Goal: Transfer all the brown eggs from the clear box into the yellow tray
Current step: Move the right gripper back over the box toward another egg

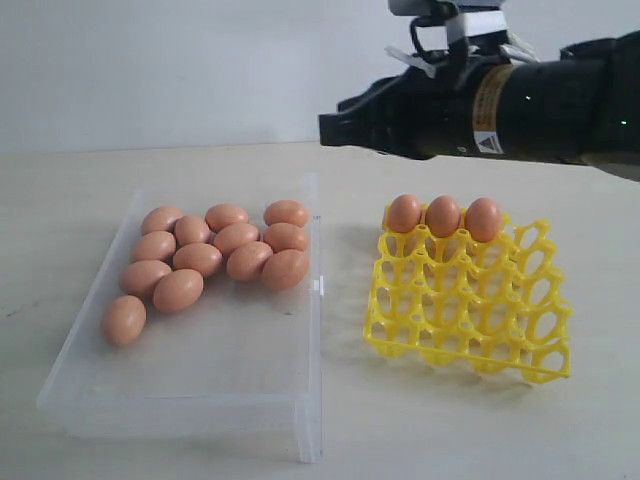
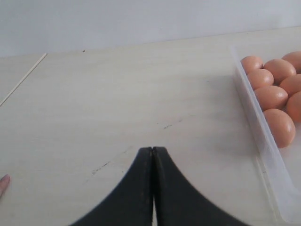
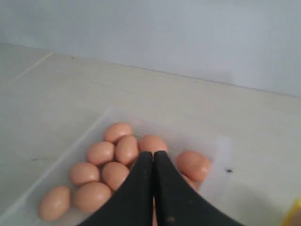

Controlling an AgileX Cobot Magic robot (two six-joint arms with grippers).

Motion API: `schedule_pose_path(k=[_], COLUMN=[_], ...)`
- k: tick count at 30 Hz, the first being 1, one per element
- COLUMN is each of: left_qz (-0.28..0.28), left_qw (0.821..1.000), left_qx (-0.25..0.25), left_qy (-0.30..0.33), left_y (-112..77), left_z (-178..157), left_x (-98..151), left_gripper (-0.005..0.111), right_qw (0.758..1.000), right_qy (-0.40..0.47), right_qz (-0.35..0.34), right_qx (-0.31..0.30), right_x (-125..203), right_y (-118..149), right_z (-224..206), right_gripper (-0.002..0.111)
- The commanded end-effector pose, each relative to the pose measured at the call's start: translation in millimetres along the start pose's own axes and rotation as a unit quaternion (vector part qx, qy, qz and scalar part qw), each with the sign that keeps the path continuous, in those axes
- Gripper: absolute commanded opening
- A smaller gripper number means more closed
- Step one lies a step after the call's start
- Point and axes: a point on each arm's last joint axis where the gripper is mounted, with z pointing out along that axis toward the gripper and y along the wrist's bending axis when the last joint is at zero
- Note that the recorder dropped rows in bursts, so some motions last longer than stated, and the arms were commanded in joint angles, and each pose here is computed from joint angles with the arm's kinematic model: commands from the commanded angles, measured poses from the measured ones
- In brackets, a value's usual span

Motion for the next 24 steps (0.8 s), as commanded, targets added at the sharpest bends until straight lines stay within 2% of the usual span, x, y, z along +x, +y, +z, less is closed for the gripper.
schedule_pose_path(k=[1,3,4,7,8,10,12,13,15,24], left_qz=[-0.003,-0.003,-0.003,-0.003,-0.003,-0.003,-0.003,-0.003,-0.003,-0.003], left_qw=[1.000,1.000,1.000,1.000,1.000,1.000,1.000,1.000,1.000,1.000], left_qx=[0.004,0.004,0.004,0.004,0.004,0.004,0.004,0.004,0.004,0.004], left_qy=[-0.005,-0.005,-0.005,-0.005,-0.005,-0.005,-0.005,-0.005,-0.005,-0.005], left_y=[-0.4,-0.4,-0.4,-0.4,-0.4,-0.4,-0.4,-0.4,-0.4,-0.4], left_z=[-0.8,-0.8,-0.8,-0.8,-0.8,-0.8,-0.8,-0.8,-0.8,-0.8], left_x=[-1.6,-1.6,-1.6,-1.6,-1.6,-1.6,-1.6,-1.6,-1.6,-1.6], left_gripper=[0.000,0.000,0.000,0.000,0.000,0.000,0.000,0.000,0.000,0.000], right_qw=[0.997,0.994,0.985,0.963,0.960,0.964,0.980,0.989,0.993,0.992], right_qy=[0.009,0.047,0.102,0.143,0.149,0.146,0.116,0.093,0.078,0.075], right_qz=[-0.011,-0.007,0.022,0.039,0.042,0.048,0.020,-0.009,-0.031,-0.084], right_qx=[-0.070,-0.101,-0.137,-0.224,-0.234,-0.218,-0.162,-0.116,-0.082,-0.058], right_x=[-12.0,-6.8,-1.6,4.5,5.5,6.7,3.4,0.7,-1.3,3.1], right_y=[35.1,41.1,46.9,59.8,62.9,63.6,61.4,54.7,50.3,44.2], right_z=[18.5,34.8,51.1,70.4,75.3,88.6,94.3,97.6,99.4,102.7], right_gripper=[0.000,0.000,0.000,0.000,0.000,0.000,0.000,0.000,0.000,0.000])
